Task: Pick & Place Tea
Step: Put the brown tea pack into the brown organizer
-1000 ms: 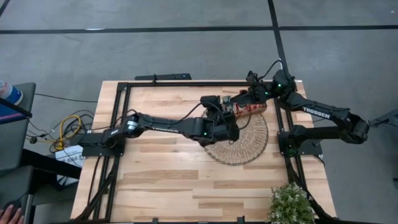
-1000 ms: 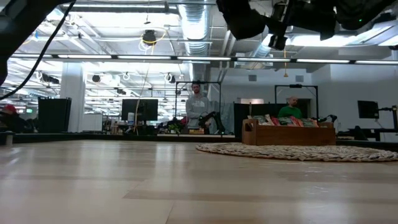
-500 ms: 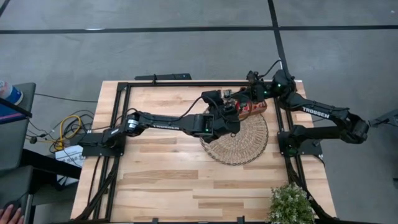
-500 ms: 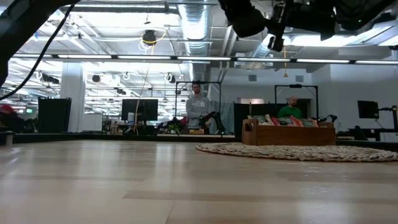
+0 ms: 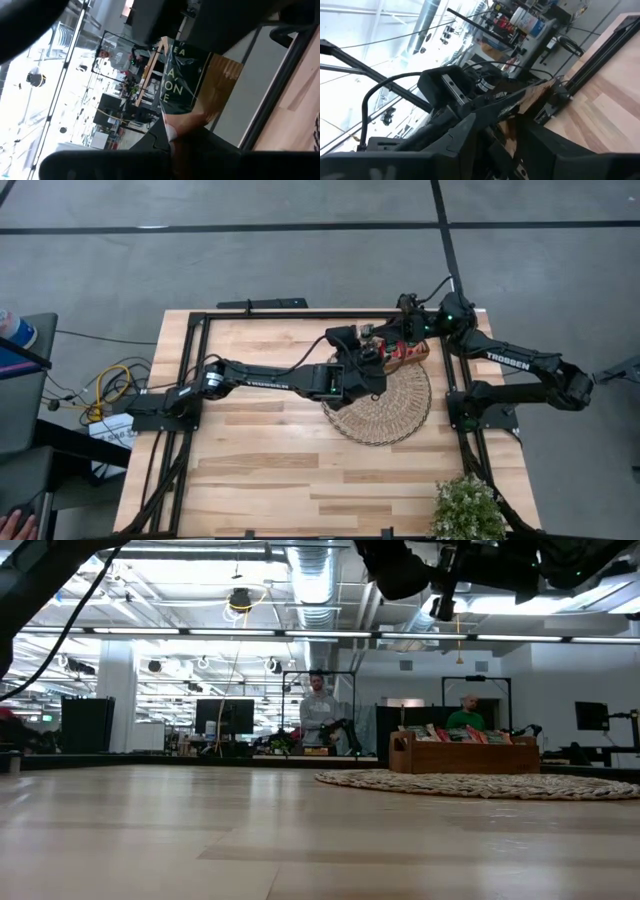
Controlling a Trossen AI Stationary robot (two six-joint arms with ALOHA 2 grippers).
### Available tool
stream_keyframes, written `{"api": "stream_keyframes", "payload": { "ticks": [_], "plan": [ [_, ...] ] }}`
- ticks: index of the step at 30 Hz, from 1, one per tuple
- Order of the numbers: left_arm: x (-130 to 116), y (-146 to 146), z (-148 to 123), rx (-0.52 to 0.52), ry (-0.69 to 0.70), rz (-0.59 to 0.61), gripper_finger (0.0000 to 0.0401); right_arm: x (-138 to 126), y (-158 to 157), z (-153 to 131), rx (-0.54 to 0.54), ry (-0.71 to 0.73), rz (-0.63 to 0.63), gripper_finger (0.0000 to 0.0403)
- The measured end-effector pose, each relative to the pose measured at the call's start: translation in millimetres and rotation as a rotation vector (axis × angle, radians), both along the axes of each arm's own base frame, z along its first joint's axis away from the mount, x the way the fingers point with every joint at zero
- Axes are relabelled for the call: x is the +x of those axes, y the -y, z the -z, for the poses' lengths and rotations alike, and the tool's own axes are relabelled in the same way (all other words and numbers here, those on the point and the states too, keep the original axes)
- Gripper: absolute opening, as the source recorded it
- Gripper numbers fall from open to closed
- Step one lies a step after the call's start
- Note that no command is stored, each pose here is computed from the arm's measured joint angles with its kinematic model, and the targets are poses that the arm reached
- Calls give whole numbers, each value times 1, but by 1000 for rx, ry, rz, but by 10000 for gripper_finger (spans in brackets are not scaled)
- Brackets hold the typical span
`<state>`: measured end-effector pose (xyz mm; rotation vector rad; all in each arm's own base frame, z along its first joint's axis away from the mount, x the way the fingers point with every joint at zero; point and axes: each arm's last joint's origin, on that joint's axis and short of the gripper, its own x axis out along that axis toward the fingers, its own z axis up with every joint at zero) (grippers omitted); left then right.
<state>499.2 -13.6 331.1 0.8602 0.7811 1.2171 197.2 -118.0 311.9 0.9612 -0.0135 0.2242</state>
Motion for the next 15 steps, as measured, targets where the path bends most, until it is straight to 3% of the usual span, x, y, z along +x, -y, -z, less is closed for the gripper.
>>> {"api": "stream_keyframes", "payload": {
  "ticks": [15],
  "plan": [
    [2, 1, -3, 2, 7, 8, 6, 1, 3, 2, 21, -11, 102, 103]
  ]
}}
